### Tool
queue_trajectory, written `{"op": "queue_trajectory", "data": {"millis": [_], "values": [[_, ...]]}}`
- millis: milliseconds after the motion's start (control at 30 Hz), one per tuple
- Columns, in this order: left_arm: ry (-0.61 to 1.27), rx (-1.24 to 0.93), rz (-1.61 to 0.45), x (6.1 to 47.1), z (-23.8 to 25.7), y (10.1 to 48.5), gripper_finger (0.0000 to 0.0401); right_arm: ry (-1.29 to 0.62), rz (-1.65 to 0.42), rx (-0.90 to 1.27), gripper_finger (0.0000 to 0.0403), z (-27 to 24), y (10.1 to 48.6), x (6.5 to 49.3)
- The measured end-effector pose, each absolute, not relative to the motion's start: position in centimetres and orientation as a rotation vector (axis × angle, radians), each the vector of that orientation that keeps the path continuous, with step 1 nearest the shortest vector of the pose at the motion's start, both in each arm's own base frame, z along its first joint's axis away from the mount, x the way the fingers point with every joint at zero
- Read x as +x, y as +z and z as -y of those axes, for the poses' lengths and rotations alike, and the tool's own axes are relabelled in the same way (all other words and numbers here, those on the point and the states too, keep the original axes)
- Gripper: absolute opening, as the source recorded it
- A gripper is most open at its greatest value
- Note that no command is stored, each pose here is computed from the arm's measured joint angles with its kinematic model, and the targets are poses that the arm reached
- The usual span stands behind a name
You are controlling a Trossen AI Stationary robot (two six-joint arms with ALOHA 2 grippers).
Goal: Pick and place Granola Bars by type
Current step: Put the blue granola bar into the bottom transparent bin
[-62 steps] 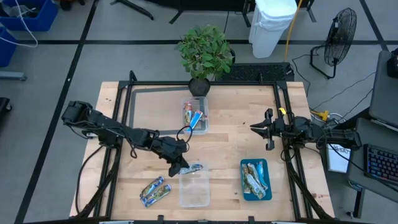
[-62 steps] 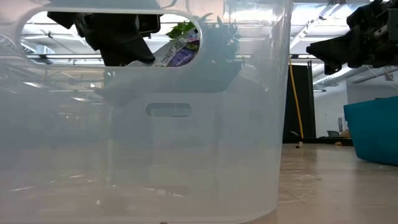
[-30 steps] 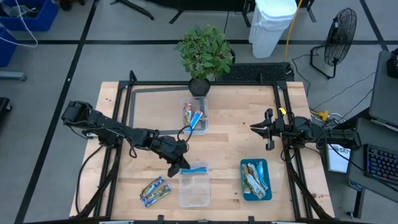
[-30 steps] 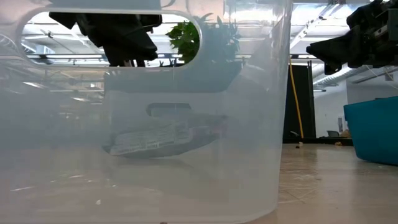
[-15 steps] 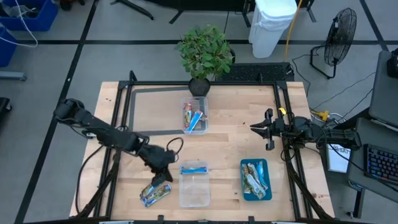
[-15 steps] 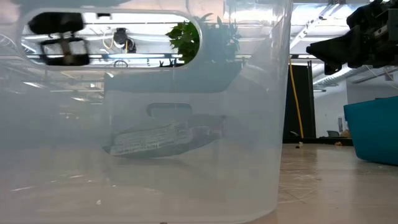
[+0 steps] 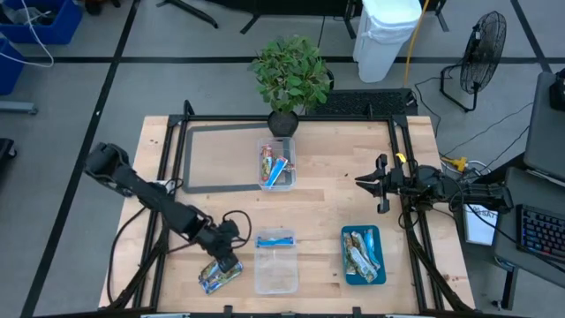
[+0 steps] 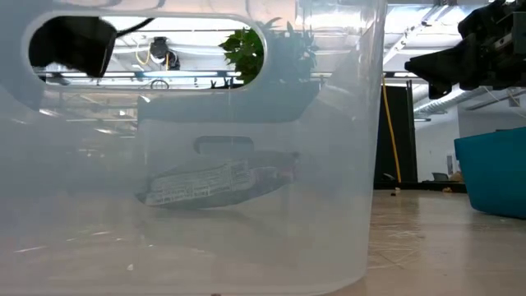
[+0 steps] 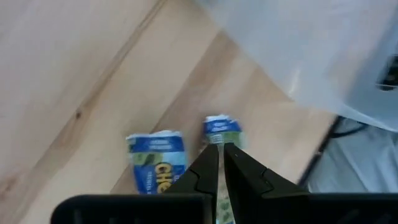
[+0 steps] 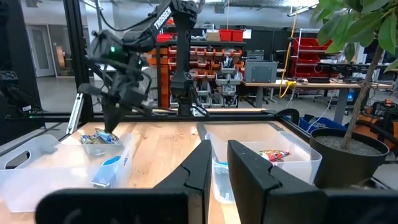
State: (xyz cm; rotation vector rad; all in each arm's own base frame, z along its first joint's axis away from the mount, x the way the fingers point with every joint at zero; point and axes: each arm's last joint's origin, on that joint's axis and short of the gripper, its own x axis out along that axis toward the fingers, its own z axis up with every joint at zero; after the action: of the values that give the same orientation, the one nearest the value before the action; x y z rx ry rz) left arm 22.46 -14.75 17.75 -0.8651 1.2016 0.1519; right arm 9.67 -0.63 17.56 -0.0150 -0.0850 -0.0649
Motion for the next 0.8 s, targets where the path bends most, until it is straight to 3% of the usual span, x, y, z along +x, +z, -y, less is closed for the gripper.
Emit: {"op": "queue_trajectory", "data": {"millis": [300, 567, 800], "values": [[0.316, -0.898, -1.359, 22.2, 14.6, 15.3, 0.0053, -0.065, 0.087, -0.015, 0.0043, 0.6, 17.6, 9.7], [0.273, -0.936, -1.396, 22.3, 14.8, 15.4, 0.0138, -0.065, 0.087, -0.015, 0.0045, 0.6, 17.6, 9.7], [0.199, -0.988, -1.405, 22.6, 15.2, 15.7, 0.0158, -0.065, 0.086, -0.015, 0.0045, 0.6, 17.6, 9.7]]}}
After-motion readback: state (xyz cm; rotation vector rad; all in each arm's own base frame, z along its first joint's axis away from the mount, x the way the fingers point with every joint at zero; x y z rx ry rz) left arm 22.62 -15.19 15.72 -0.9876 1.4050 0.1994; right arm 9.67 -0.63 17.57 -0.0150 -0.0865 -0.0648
